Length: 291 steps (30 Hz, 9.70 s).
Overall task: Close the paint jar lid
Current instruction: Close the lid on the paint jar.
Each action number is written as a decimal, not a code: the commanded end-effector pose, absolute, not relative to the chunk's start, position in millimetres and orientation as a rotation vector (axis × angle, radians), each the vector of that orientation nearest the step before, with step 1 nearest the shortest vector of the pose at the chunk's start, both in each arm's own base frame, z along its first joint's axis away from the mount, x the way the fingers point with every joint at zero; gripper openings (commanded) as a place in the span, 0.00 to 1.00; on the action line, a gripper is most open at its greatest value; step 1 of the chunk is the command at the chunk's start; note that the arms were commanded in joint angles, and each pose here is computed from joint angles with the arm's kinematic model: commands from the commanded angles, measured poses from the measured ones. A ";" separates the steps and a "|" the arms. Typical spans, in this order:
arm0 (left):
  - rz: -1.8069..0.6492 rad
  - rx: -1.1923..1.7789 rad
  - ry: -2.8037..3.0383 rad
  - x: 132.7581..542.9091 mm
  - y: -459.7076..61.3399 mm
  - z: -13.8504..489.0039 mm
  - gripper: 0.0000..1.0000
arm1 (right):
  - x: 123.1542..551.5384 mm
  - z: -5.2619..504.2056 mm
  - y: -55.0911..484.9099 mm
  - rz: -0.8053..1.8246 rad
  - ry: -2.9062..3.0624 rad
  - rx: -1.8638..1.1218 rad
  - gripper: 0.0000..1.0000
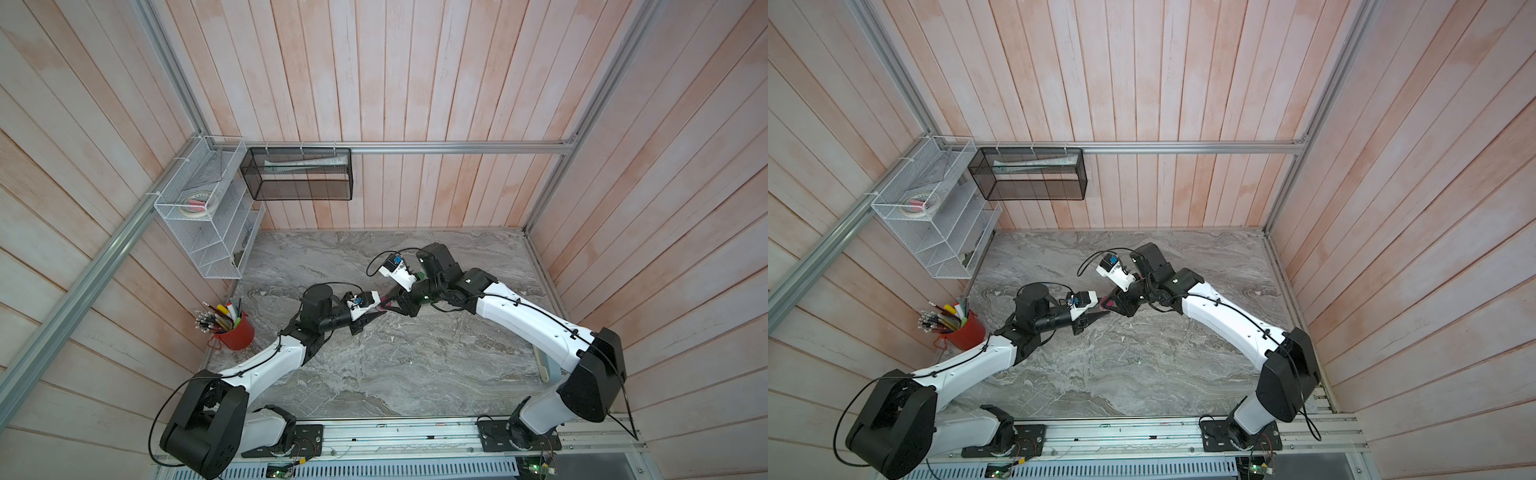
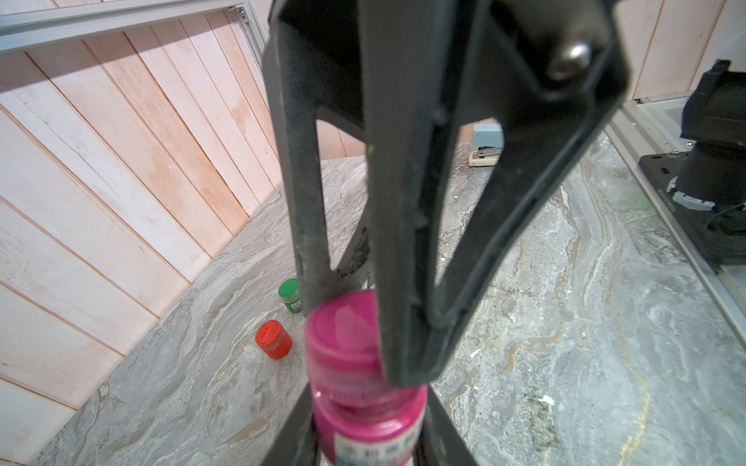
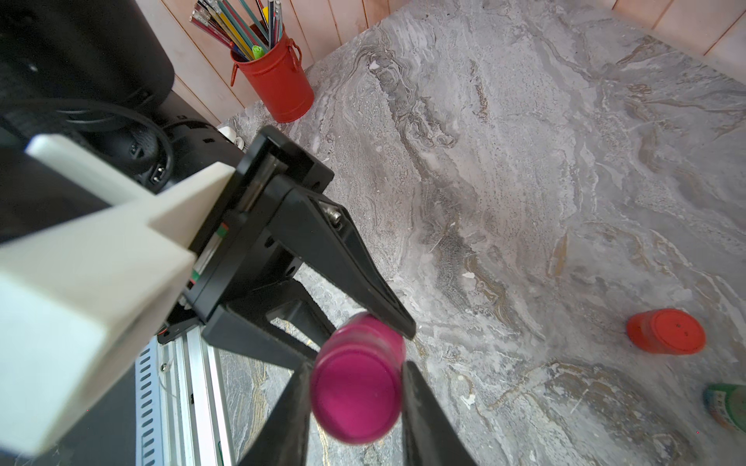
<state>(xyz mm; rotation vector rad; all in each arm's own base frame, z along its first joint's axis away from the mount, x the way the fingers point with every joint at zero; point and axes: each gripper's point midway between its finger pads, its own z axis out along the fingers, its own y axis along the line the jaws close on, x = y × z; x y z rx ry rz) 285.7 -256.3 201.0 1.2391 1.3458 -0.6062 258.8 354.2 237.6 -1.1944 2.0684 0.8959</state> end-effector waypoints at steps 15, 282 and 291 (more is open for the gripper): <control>-0.543 1.179 1.297 305.4 -257.9 237.1 0.36 | 273.3 240.1 324.9 0.773 2.140 -1.085 0.28; -1.068 1.326 1.020 236.8 -249.8 270.2 0.34 | 221.8 339.3 310.1 0.798 1.452 -1.119 0.65; -0.964 1.260 1.067 253.3 -249.8 269.9 0.34 | 227.9 334.7 325.4 0.873 1.490 -1.116 0.57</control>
